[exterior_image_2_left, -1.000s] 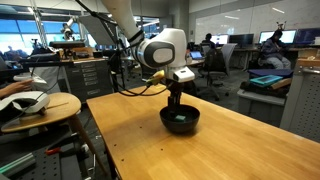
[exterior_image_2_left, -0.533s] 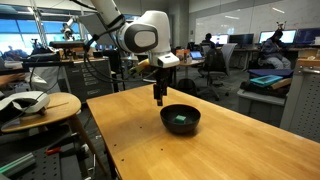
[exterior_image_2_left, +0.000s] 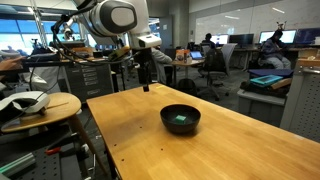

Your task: Put the green cube inside the black bowl

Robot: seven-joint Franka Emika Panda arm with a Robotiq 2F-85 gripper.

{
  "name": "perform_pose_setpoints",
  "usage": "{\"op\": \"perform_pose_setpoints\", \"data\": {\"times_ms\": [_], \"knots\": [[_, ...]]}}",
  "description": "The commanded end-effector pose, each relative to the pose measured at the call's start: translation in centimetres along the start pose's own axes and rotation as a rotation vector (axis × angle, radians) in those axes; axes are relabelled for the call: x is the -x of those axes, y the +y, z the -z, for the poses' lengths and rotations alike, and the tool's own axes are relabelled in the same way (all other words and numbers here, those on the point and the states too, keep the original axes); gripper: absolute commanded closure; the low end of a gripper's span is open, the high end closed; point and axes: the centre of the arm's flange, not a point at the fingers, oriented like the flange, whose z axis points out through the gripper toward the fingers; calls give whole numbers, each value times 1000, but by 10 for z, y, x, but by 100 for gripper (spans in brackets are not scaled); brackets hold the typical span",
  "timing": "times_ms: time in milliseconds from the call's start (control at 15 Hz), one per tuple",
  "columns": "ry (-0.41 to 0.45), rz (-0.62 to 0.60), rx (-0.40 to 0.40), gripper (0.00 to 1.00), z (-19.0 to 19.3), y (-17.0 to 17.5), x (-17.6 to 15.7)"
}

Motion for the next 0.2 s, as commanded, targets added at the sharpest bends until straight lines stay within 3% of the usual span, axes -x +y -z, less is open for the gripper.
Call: {"op": "perform_pose_setpoints", "data": {"times_ms": [0,133], "knots": [[0,0,0,0,1,1,1],[-2,1,2,0,0,2,2]]}}
